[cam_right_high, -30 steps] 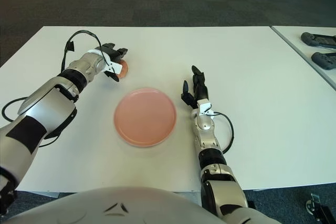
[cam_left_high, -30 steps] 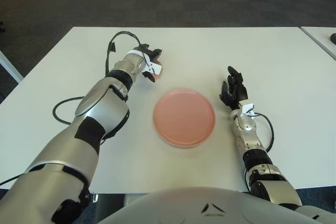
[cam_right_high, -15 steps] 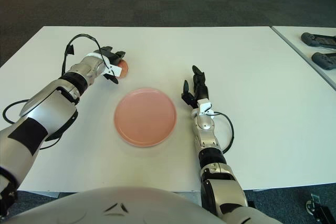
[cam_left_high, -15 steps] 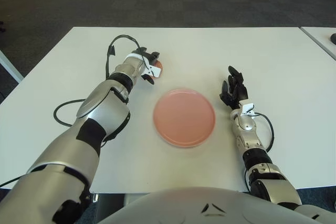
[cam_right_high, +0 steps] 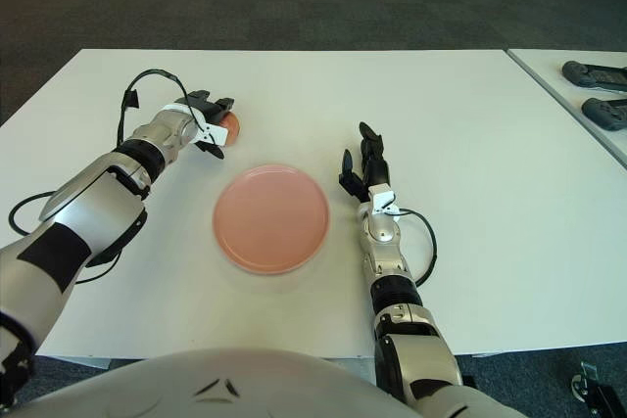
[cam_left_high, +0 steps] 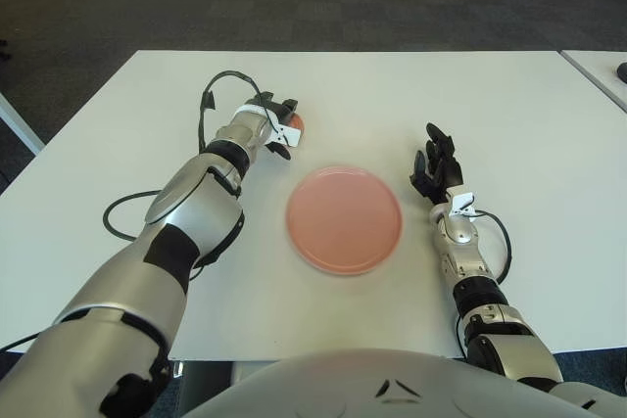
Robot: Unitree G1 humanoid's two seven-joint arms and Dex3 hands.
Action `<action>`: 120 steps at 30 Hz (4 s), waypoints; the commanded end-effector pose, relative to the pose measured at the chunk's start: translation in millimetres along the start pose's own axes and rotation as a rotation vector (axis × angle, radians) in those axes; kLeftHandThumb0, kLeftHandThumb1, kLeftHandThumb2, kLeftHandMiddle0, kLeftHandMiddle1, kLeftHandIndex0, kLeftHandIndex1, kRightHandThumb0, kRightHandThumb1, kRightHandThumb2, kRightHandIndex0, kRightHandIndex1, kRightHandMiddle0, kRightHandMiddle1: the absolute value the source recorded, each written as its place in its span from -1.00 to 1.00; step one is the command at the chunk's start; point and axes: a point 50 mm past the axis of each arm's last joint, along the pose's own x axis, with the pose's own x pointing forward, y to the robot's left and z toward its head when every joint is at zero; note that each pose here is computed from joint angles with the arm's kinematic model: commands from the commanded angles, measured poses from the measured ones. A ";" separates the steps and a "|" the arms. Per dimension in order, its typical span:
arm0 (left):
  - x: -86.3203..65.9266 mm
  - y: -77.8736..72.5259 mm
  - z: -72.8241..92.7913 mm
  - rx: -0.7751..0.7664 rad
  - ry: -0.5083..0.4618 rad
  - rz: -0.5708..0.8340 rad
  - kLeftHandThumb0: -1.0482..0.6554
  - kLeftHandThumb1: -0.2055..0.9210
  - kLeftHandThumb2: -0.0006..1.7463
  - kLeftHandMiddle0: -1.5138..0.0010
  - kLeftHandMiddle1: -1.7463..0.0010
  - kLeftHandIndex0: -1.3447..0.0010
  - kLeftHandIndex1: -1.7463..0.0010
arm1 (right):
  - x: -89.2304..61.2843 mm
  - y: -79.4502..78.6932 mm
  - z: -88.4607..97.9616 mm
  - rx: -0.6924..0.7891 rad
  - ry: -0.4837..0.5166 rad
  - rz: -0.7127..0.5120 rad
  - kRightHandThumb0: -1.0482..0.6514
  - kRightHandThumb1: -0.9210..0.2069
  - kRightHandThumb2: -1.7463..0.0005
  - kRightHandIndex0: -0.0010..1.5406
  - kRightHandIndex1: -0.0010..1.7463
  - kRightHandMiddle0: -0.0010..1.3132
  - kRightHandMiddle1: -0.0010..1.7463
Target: Put the apple into the plate.
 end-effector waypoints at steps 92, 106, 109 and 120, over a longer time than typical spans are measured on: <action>-8.0 -67.8 10.9 0.021 -0.076 0.258 -0.29 0.10 0.22 0.20 -0.31 0.07 -0.81 | -18.2 -11.1 -34.4 -0.006 0.176 -0.051 -0.59 -1.00 0.12 -0.77 -0.44 -1.00 -0.09; -8.3 -55.5 11.8 -0.124 -0.044 0.386 0.22 -0.73 0.93 -0.15 -0.99 -0.13 -0.83 | -19.3 -10.3 -35.7 0.022 0.182 -0.049 -0.57 -1.00 0.18 -0.79 -0.36 -1.00 -0.05; -8.3 -47.5 12.6 -0.175 -0.039 0.441 0.22 -0.79 0.97 -0.18 -0.99 -0.17 -0.82 | -19.4 -10.1 -35.7 0.025 0.182 -0.052 -0.55 -1.00 0.20 -0.79 -0.35 -1.00 -0.05; -9.9 -27.8 4.0 -0.404 0.013 0.568 -0.31 -0.13 0.54 -0.57 -1.00 0.06 -0.99 | -19.4 -10.1 -36.1 0.030 0.187 -0.050 -0.54 -1.00 0.25 -0.80 -0.33 -1.00 -0.11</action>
